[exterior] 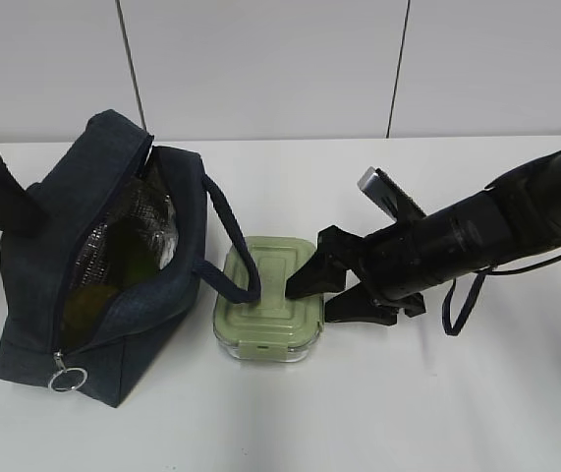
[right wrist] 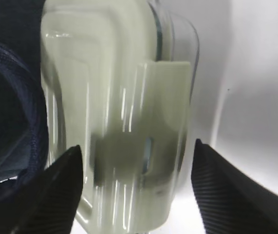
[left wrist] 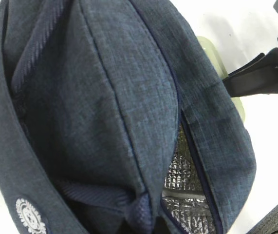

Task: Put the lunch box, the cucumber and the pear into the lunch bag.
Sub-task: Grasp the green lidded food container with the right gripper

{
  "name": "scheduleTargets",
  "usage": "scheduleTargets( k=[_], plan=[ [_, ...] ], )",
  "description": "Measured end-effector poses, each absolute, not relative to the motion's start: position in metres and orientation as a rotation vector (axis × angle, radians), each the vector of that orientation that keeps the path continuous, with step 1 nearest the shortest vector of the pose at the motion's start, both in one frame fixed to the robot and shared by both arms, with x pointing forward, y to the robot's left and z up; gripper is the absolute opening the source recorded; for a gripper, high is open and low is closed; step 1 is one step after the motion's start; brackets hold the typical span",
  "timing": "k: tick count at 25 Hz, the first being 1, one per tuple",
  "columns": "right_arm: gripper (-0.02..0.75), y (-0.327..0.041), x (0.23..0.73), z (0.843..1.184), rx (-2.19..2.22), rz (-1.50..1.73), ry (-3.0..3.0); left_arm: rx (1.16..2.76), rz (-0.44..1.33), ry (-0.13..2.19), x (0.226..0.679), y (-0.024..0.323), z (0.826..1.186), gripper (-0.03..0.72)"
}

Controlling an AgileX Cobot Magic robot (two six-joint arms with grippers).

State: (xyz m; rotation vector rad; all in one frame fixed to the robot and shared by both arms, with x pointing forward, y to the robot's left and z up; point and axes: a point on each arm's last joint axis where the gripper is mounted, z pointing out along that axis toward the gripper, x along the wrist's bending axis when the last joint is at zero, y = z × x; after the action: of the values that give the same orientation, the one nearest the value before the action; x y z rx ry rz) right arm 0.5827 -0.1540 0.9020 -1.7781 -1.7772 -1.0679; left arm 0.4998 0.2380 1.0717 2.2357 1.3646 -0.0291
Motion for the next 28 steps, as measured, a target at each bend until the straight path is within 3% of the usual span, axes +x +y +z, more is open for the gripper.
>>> scheduleTargets(
  k=[10,20,22,25,28],
  plan=[
    [0.538,-0.153,0.589,0.908,-1.72,-1.105,-1.869,2.236,-0.029,1.365,0.5,0.238,1.072,0.003],
    [0.533,-0.149,0.588,0.889,-1.685,-1.045,-1.81,2.236,-0.029,1.365,0.5,0.238,1.072,0.003],
    [0.478,-0.148,0.588,0.889,-1.679,-1.047,-1.798,2.236,-0.029,1.365,0.5,0.238,1.072,0.003],
    [0.335,-0.148,0.589,0.891,-1.676,-1.054,-1.771,2.236,-0.03,1.365,0.5,0.238,1.072,0.003],
    [0.33,-0.147,0.589,0.89,-1.67,-1.051,-1.768,2.237,-0.031,1.365,0.5,0.238,1.072,0.003]
  ],
)
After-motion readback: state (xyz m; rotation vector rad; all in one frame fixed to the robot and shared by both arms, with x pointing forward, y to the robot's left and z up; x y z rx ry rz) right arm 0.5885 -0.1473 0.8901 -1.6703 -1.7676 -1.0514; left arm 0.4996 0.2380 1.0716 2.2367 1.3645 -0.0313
